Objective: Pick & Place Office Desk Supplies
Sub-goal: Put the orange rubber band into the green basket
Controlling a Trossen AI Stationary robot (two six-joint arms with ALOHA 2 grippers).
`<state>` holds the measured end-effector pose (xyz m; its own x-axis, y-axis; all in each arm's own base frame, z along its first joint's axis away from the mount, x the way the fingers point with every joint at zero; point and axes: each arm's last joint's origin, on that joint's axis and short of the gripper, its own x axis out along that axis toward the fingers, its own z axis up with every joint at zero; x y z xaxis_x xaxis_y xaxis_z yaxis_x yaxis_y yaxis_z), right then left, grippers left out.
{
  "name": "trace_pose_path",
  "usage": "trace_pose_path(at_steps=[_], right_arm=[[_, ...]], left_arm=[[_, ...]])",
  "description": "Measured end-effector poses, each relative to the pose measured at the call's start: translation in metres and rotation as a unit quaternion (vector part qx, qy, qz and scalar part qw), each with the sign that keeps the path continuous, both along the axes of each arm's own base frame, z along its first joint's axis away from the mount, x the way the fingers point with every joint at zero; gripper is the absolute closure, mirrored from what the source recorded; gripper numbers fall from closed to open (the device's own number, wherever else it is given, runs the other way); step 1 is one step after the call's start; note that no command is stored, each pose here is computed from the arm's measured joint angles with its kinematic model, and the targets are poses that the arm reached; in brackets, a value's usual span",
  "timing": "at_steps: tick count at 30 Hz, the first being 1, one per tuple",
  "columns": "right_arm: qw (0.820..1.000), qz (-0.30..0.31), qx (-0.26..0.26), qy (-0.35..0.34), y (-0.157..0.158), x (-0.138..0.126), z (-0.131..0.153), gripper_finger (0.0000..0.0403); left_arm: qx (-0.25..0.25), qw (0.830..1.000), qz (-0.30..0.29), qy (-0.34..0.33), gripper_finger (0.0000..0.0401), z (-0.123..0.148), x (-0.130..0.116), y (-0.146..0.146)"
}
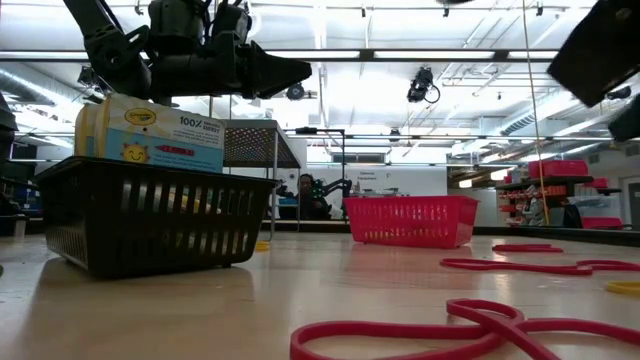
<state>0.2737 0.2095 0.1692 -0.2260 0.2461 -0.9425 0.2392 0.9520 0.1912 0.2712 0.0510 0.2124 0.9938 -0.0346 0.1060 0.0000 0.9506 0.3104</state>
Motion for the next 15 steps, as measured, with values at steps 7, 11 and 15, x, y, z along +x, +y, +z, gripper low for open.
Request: trace_pose_path(at_steps=[7,11,15], right_arm=[[1.0,-0.004,-0.018,0.021,-0.0042,-0.0033,0.0003,0.0402],[0.999,-0.022,-0.005,0.039,-0.0017,-0.005,0.0008,0.0388],[0.998,-0.048,0.0,0.052,-0.0015,-0.006,0.0042,0.036]], left_arm=[[0.005,1.0,0.005,0.004,0.0274,-0.0008,0.0002,0.0003],[0.005,1.0,0.005,0.007,0.0274,-0.0013,0.0002,0.0003],[0.006,1.0,0.005,0.007,0.0274,-0.0013,0.0002,0.0003]])
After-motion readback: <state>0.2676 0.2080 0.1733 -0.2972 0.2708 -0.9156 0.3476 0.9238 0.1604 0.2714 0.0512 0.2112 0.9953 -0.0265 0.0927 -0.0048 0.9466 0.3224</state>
